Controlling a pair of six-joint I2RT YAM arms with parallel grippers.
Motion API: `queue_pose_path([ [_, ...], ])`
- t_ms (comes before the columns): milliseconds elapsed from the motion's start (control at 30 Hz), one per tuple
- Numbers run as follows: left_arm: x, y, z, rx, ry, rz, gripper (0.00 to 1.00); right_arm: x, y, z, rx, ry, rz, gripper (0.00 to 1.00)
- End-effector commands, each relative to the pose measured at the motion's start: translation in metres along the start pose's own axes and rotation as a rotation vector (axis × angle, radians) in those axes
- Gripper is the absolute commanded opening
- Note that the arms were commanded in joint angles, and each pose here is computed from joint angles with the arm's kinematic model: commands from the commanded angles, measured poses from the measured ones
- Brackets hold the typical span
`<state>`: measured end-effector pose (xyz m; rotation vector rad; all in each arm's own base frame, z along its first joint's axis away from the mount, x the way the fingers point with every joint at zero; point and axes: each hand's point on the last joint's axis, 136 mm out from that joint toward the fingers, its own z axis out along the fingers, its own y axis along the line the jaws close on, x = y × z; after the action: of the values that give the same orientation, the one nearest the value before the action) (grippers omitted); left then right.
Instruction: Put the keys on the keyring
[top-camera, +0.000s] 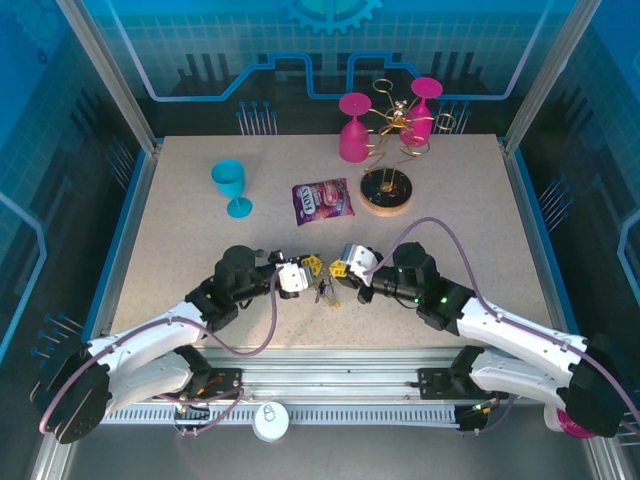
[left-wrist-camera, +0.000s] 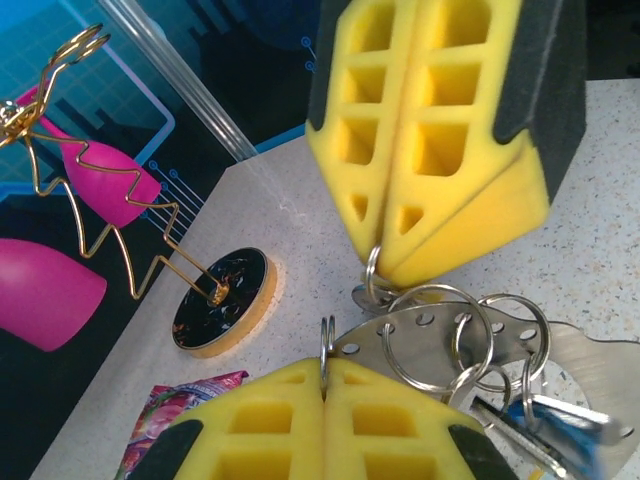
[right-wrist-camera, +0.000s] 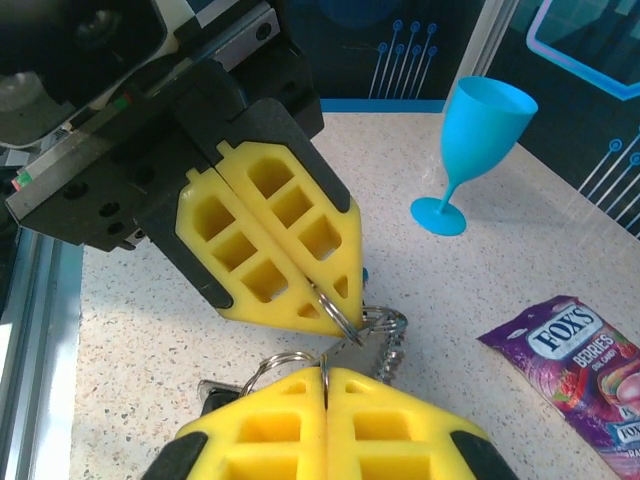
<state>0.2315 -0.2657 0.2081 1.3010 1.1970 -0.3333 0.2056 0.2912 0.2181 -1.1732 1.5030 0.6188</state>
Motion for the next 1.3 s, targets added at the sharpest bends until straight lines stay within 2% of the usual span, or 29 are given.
queue_pose_path([
  [0, -0.019, 0.007, -0.004, -0.04, -0.073, 0.11, 0.0, -0.016, 0.003, 0.002, -0.021, -0.06, -0.071, 0.0],
  [300, -0.018, 0.005, -0.003, -0.026, -0.059, 0.094, 0.0, -0.021, 0.0, 0.002, -0.014, -0.043, -0.124, 0.0],
  [467, -0.019, 0.011, -0.003, -0.033, -0.041, 0.045, 0.0, -0.022, -0.02, -0.011, 0.118, -0.02, -0.181, 0.0],
  [733, -0.018, 0.013, 0.001, -0.017, -0.018, -0.029, 0.0, -0.033, 0.004, -0.006, -0.056, -0.023, -0.168, 0.0],
  [1267, -0.019, 0.013, 0.001, 0.0, -0.023, -0.065, 0.0, -0.024, 0.002, 0.007, -0.062, 0.03, -0.167, 0.0],
])
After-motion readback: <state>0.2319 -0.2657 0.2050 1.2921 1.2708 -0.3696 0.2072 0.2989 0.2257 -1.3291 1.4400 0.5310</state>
